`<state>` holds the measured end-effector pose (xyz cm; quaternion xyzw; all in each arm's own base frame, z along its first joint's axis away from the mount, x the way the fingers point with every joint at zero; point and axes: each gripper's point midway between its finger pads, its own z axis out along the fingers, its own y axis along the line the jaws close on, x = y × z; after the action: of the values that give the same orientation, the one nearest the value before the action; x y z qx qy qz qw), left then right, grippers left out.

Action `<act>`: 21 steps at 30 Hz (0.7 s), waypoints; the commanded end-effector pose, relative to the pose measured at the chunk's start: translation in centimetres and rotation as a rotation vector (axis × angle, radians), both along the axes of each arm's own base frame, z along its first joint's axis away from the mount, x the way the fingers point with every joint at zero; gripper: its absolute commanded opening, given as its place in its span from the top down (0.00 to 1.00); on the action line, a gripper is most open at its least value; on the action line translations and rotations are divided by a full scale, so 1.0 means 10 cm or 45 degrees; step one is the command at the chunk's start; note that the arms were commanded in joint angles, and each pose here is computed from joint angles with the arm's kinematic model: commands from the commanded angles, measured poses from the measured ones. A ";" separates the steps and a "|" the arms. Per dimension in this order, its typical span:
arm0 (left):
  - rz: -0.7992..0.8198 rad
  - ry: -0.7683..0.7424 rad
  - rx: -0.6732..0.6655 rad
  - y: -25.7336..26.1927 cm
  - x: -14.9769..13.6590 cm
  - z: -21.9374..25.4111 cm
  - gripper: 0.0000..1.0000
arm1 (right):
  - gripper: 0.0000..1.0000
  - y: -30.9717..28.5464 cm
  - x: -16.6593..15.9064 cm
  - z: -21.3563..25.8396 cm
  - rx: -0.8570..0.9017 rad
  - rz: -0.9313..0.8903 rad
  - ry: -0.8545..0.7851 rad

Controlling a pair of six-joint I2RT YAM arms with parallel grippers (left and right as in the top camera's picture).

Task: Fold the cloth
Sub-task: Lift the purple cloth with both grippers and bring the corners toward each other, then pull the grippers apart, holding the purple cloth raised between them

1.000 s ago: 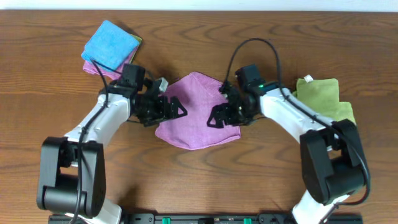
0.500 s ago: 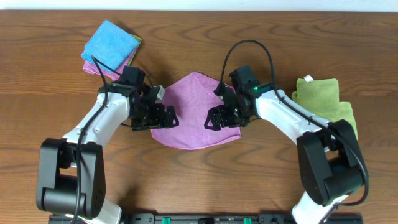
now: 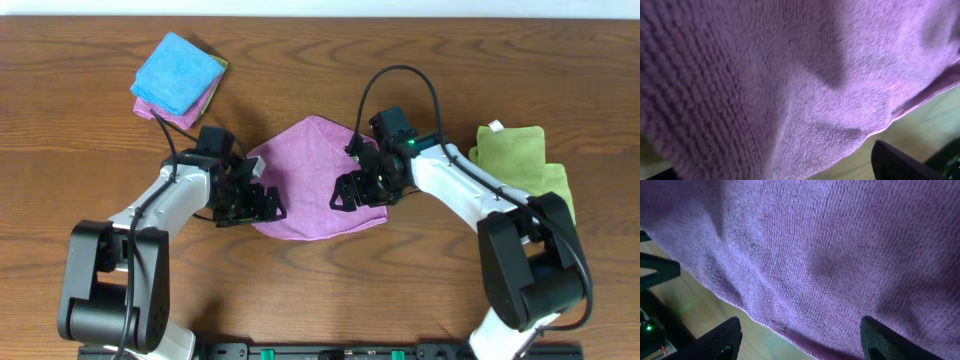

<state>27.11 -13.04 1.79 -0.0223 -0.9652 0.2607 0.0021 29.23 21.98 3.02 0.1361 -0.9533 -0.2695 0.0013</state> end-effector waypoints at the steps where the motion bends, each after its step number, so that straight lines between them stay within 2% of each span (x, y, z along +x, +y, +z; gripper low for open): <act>1: 0.029 0.023 -0.036 -0.06 -0.02 0.01 0.16 | 0.24 0.01 -0.02 0.08 0.010 0.006 -0.009; 4: 0.012 0.009 -0.040 -0.12 -0.02 0.02 0.37 | 0.25 -0.05 -0.06 0.08 -0.003 -0.009 0.024; 6: 0.000 0.014 -0.045 -0.16 -0.04 0.02 0.69 | 0.27 -0.12 -0.07 0.11 -0.012 -0.030 0.043; 9: 0.001 0.043 -0.054 -0.16 -0.08 0.03 0.93 | 0.27 -0.25 -0.04 0.21 -0.041 -0.073 0.022; 15: -0.003 0.082 -0.043 -0.06 -0.17 0.18 0.94 | 0.27 -0.59 -0.08 0.42 -0.136 -0.183 0.018; 17: -0.006 0.079 -0.043 -0.05 -0.19 0.23 0.94 | 0.31 -0.65 -0.18 0.40 -0.176 -0.185 0.067; 21: -0.008 0.073 -0.045 -0.04 -0.23 0.30 0.94 | 0.32 -0.69 -0.31 0.31 -0.205 -0.206 0.134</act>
<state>24.16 -13.38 3.62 -0.0039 -0.9608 0.2725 0.0512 26.85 15.67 6.96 0.0623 -0.9752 -0.2109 0.0262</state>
